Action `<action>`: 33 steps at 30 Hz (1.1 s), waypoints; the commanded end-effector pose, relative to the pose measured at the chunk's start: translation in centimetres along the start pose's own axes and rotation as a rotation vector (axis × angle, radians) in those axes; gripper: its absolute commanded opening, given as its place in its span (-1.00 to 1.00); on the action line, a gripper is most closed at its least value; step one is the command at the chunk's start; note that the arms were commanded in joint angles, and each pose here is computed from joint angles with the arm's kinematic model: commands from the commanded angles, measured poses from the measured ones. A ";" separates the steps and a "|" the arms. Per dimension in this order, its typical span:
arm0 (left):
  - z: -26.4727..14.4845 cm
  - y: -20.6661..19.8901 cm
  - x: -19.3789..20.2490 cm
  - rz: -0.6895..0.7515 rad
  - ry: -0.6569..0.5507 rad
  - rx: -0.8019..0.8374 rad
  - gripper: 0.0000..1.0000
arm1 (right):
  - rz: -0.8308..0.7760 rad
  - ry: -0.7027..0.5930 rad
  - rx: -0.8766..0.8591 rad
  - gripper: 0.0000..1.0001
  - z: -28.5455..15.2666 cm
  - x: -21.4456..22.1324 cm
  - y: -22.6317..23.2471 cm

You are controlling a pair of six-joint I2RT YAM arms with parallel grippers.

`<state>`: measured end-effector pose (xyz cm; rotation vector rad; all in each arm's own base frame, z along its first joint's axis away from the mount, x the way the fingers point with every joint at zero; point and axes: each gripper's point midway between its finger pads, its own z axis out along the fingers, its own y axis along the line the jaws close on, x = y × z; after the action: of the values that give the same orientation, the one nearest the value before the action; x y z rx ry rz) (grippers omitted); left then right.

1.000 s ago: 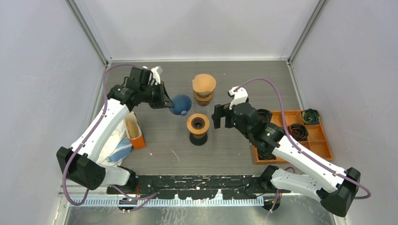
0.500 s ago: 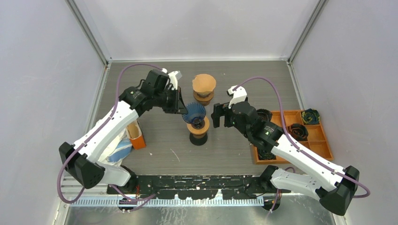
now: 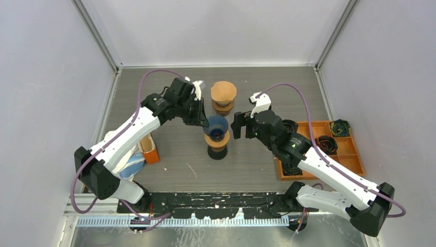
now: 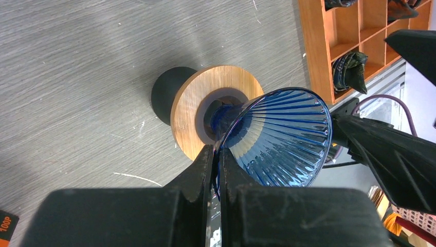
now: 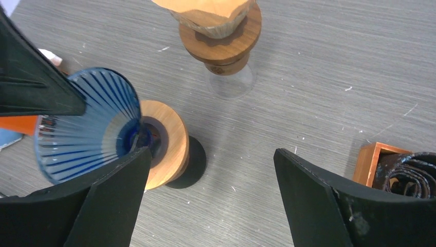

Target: Place the coffee filter in the dripper

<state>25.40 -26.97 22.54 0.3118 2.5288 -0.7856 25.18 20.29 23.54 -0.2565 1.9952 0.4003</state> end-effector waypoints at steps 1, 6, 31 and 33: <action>-0.6 -1.3 -1.5 0.036 -0.048 0.026 -1.00 | 0.043 -0.101 -0.076 0.90 -1.0 -4.3 2.0; -0.2 -1.1 -1.3 0.041 -0.036 0.010 -1.00 | 0.054 -0.050 -0.143 0.81 -0.6 -4.6 3.9; 0.9 0.0 0.2 0.052 0.020 -0.046 -1.00 | 0.043 0.285 -0.143 -0.44 4.2 1.0 6.1; 1.0 0.0 0.3 0.054 0.025 -0.047 -1.00 | 0.040 0.299 -0.135 -0.50 4.3 1.4 5.9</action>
<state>25.23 -27.15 20.39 0.3534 2.5855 -0.6954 25.65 26.84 20.05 -0.3979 2.2905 0.5145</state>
